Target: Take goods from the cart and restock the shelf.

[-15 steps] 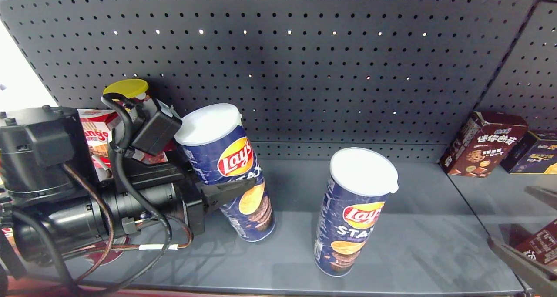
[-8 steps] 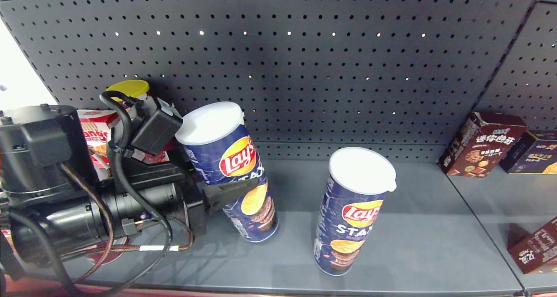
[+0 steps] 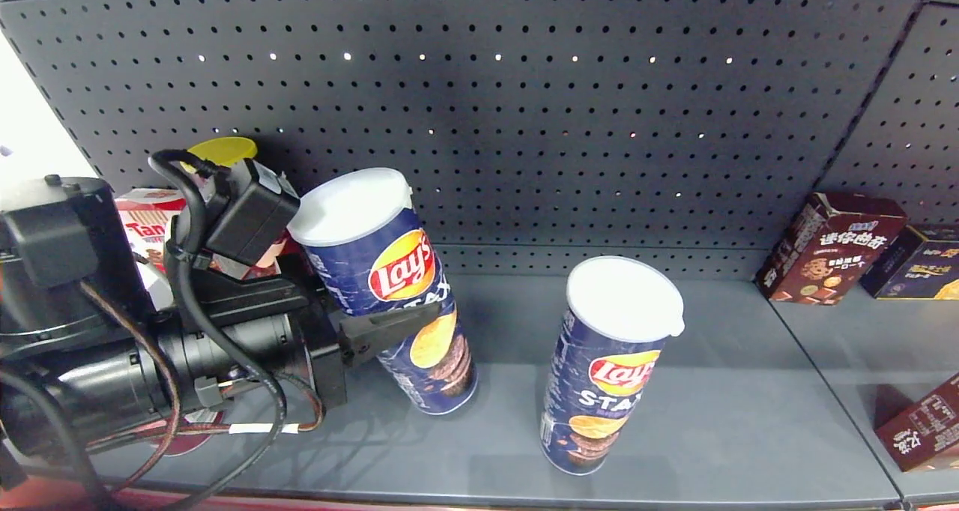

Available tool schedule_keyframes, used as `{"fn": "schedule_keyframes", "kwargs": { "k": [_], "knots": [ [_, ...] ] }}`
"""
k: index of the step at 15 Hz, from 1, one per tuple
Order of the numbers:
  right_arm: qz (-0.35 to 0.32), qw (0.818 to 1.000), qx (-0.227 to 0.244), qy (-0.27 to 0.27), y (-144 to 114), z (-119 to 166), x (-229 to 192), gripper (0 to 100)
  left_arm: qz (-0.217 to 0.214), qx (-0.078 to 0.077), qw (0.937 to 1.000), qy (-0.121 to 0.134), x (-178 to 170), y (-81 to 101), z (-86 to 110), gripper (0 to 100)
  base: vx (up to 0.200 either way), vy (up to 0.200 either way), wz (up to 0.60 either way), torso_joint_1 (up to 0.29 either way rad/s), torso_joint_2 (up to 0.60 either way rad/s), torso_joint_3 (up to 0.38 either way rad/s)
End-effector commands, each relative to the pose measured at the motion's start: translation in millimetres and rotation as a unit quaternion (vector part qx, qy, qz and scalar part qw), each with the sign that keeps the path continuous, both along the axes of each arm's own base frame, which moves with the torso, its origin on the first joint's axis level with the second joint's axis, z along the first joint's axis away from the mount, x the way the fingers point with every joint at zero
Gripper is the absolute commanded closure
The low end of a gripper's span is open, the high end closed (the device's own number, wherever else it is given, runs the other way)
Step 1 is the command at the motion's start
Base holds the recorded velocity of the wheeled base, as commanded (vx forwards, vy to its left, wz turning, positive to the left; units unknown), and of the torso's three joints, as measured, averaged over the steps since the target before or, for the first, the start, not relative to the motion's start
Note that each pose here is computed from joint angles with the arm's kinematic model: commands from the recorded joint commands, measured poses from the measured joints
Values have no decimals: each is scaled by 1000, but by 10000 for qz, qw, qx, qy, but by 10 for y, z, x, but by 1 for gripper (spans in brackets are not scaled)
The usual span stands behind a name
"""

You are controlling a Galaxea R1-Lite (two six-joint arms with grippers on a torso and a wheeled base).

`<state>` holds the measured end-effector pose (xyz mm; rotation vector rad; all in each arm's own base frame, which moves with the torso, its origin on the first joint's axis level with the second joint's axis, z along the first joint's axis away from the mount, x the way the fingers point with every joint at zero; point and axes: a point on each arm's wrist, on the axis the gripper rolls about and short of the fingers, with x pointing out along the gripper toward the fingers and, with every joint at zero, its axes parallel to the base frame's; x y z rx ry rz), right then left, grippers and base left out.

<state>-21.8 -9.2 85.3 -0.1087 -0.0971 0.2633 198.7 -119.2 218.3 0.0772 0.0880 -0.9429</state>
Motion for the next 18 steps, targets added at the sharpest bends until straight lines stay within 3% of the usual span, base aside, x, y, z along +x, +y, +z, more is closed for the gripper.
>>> {"fn": "schedule_keyframes", "kwargs": {
  "k": [1,3,8,10,11,18],
  "knots": [
    [86,9999,35,52,3,-23,4,0,-4,-10,10000,-19,-2,1,10,100,0,0,0,0,0,0],
    [701,9975,45,58,4,-23,4,0,-42,-11,10000,-19,-10,-11,10,100,0,0,0,0,0,0],
    [1370,9904,-37,180,36,-38,-16,0,-182,89,9998,7,-66,-44,-49,100,0,0,0,0,0,0],
    [183,9982,269,511,29,-81,5,0,-190,89,9998,7,-68,-47,-49,100,0,0,0,0,0,0],
    [-48,9976,427,551,16,-86,6,0,-198,89,9998,7,-70,-50,-49,100,0,0,0,0,0,0],
    [62,9975,460,535,15,-92,2,0,-243,70,9997,-10,-69,-45,-37,100,0,0,0,0,0,0]
  ]
}}
